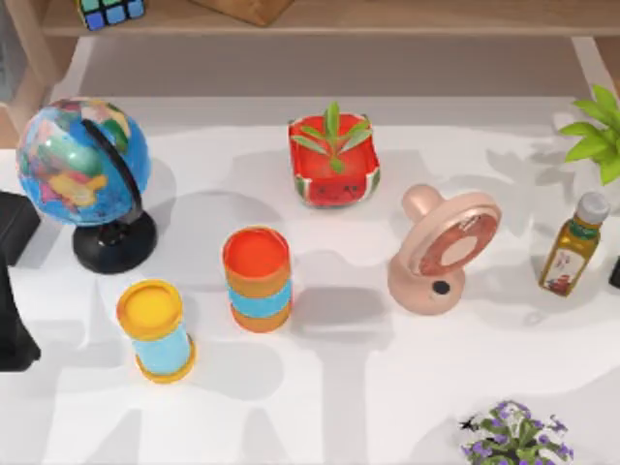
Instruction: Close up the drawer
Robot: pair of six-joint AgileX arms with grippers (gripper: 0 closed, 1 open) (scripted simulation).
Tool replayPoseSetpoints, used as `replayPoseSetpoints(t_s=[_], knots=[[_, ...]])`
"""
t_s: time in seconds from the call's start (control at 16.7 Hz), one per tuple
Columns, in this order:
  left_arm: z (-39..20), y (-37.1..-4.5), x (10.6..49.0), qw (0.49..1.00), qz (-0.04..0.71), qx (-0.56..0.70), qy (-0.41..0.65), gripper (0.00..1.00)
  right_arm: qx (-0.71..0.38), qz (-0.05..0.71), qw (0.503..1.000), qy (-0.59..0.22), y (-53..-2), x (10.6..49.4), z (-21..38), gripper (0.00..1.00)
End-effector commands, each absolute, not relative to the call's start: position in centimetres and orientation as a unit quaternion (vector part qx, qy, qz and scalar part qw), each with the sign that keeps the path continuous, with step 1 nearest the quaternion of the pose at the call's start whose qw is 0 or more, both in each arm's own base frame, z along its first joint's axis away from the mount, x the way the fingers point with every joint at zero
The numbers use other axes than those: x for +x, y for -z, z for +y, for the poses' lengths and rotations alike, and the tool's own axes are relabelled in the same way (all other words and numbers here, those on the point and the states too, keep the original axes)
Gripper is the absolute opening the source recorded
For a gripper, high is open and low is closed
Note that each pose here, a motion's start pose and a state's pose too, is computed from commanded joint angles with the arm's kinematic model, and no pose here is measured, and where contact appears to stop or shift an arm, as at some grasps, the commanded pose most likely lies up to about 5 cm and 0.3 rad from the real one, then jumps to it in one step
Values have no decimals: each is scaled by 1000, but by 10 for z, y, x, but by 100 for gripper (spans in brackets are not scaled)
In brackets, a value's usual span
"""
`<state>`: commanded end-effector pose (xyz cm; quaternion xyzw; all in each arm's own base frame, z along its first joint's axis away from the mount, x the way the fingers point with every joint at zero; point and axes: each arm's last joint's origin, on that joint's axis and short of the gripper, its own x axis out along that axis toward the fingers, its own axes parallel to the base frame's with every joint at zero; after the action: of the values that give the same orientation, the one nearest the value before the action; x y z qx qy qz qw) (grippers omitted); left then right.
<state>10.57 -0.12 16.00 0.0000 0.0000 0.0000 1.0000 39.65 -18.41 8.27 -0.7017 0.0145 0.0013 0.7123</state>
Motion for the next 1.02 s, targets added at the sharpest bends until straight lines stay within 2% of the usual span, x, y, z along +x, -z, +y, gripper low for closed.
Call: replayPoseSetpoints(t_s=[0.24,0.54,1.02], knots=[[-1,-160,106,1000,0,0,0,100,-706,7,709,5,-89,430,-184,0],[-1,-160,106,1000,0,0,0,100,-703,9,711,4,-88,436,-183,0],[-1,-160,106,1000,0,0,0,100,-703,9,711,4,-88,436,-183,60]])
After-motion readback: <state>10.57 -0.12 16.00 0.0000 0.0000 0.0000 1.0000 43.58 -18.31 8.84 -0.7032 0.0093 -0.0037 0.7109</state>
